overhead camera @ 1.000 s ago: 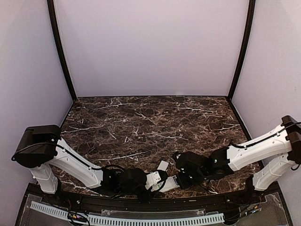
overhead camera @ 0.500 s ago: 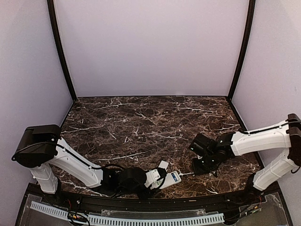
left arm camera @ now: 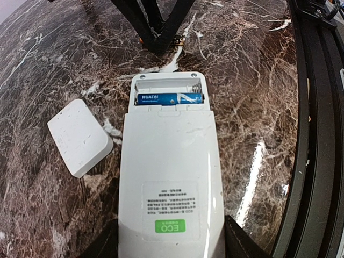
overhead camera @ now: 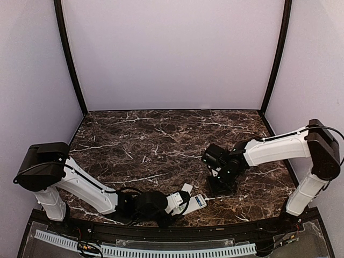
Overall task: Load the batteries into the remote control
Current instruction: Place the battery at the center of the board, then pick up the battery at the center of the board.
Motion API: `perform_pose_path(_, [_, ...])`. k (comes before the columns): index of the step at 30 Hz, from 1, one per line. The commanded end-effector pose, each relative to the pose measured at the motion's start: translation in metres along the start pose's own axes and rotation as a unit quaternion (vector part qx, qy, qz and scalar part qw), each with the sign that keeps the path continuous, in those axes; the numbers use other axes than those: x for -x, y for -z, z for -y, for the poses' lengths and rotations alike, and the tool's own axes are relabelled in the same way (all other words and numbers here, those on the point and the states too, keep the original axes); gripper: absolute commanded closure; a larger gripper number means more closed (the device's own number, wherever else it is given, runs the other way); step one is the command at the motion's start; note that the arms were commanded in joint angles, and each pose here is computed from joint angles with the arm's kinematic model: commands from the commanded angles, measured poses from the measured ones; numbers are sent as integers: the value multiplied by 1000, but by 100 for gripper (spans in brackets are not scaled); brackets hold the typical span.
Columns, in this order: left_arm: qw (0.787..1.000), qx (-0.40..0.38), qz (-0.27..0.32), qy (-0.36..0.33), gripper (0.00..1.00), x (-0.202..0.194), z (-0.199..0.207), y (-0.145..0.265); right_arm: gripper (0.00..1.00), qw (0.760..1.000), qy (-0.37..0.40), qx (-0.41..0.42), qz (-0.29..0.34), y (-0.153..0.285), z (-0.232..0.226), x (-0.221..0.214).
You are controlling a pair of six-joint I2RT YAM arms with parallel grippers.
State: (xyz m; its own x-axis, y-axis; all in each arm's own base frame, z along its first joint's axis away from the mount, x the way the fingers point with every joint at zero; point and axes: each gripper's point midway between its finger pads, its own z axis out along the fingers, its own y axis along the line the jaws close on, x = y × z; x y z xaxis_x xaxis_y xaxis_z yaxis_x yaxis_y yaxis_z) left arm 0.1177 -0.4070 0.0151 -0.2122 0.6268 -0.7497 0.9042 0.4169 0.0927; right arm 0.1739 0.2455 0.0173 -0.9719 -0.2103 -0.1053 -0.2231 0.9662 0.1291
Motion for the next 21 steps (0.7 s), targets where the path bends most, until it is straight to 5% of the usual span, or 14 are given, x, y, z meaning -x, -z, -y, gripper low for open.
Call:
perform_pose_path(1, [991, 25, -124, -40, 100, -74, -16, 4, 68, 998, 12, -29, -55, -12, 14, -14])
perform_pose_path(21, [991, 28, -121, -42, 100, -72, -17, 6, 83, 989, 72, -93, -92, -20, 20, 7])
